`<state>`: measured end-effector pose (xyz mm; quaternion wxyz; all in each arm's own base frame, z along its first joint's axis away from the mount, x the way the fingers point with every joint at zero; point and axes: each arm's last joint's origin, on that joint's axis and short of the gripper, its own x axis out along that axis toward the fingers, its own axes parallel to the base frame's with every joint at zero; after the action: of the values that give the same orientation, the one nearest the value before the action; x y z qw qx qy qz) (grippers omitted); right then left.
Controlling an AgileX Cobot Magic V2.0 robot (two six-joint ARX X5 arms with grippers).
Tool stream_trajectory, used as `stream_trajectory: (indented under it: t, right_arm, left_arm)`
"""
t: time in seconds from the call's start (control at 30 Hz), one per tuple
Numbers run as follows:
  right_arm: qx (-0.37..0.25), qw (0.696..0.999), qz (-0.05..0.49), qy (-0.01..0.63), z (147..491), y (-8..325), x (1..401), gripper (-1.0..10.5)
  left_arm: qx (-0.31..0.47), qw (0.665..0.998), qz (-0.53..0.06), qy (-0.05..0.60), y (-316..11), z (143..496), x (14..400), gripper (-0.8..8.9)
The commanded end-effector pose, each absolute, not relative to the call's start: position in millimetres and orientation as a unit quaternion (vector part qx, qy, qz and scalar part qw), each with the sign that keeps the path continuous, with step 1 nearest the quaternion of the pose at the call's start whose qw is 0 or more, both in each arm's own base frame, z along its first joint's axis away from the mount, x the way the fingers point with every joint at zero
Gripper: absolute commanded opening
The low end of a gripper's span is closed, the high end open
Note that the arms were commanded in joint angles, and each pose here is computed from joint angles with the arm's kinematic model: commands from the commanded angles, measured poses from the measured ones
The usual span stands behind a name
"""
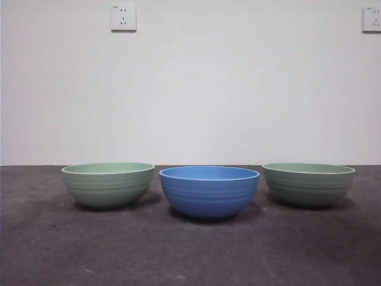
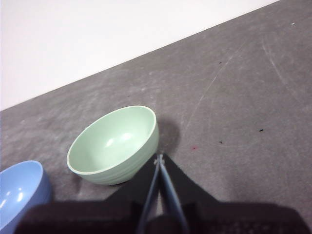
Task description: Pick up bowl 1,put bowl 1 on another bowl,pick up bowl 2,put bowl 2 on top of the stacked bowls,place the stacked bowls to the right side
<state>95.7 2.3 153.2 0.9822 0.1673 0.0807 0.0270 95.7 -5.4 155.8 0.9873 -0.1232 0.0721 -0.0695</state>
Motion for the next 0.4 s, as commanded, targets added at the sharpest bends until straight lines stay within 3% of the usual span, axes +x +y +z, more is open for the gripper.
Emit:
stream_trajectory:
  t: [0.03, 0.17, 0.4]
  right_arm:
    - [0.196, 0.976, 0.05, 0.074, 155.2, 3.7, 95.8, -0.1]
    - [0.236, 0.968, 0.068, 0.054, 173.1, 4.7, 92.7, -0.1]
    - [0.239, 0.967, 0.075, 0.043, 219.0, 4.9, 87.9, -0.1]
  left_arm:
    - [-0.153, 0.982, -0.079, 0.072, -5.9, 153.6, 96.3, -0.06]
    - [-0.189, 0.976, -0.093, 0.063, -6.7, 164.0, 94.5, -0.08]
    - [-0.197, 0.971, -0.119, 0.055, -8.0, 200.3, 86.0, -0.07]
